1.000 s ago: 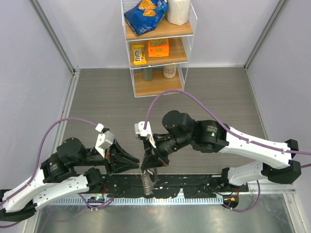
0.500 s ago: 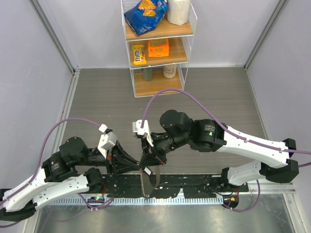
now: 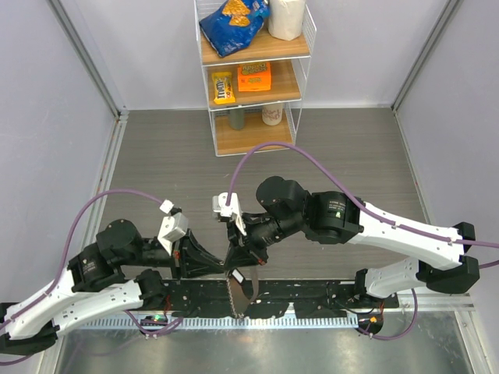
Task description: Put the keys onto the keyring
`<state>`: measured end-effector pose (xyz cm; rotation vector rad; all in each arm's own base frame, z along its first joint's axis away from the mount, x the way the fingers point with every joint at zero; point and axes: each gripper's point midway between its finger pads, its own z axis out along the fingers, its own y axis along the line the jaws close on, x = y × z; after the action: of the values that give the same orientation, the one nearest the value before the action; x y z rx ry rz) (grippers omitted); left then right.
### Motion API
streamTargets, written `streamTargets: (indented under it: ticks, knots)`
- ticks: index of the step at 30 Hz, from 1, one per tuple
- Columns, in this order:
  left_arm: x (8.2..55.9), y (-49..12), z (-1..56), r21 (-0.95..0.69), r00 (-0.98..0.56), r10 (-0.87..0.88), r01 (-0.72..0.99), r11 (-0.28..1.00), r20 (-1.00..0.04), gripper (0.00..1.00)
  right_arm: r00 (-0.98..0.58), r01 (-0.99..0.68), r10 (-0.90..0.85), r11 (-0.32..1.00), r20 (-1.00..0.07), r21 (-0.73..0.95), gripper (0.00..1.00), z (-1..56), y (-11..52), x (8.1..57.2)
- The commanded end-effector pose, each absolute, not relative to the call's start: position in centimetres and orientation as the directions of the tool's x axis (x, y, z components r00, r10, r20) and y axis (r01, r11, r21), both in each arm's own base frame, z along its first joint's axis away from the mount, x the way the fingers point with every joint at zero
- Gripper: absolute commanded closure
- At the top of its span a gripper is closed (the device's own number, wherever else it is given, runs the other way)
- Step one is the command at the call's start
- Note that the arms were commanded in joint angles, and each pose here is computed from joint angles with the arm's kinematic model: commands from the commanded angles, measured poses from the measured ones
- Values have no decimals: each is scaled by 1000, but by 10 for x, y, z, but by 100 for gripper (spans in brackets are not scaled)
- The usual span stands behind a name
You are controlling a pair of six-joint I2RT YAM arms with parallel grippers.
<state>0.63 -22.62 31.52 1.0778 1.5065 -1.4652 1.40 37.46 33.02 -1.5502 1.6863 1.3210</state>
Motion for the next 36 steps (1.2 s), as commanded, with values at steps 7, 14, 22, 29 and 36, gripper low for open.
streamTargets:
  ticks: [7,14,22,29,36]
  knots:
    - [9,-224,335,-280,-281,-24,960,-25,-959,100,-144,-984,-215,-73,-966,163,61,383,375,37]
    - [6,-221,341,-259,-261,-61,965,-45,-963,100,-115,-993,-170,12,-979,114,57,385,365,52]
    - [3,-217,346,-245,-249,-90,968,-61,-964,100,-116,-993,-171,51,-978,109,57,380,366,59]
    - [10,-213,349,-247,-247,-123,969,-15,-961,100,-136,-990,-168,1,-976,138,57,379,366,48]
    - [23,-210,348,-266,-255,-146,962,67,-956,100,-179,-979,-139,-70,-974,190,57,387,357,31]
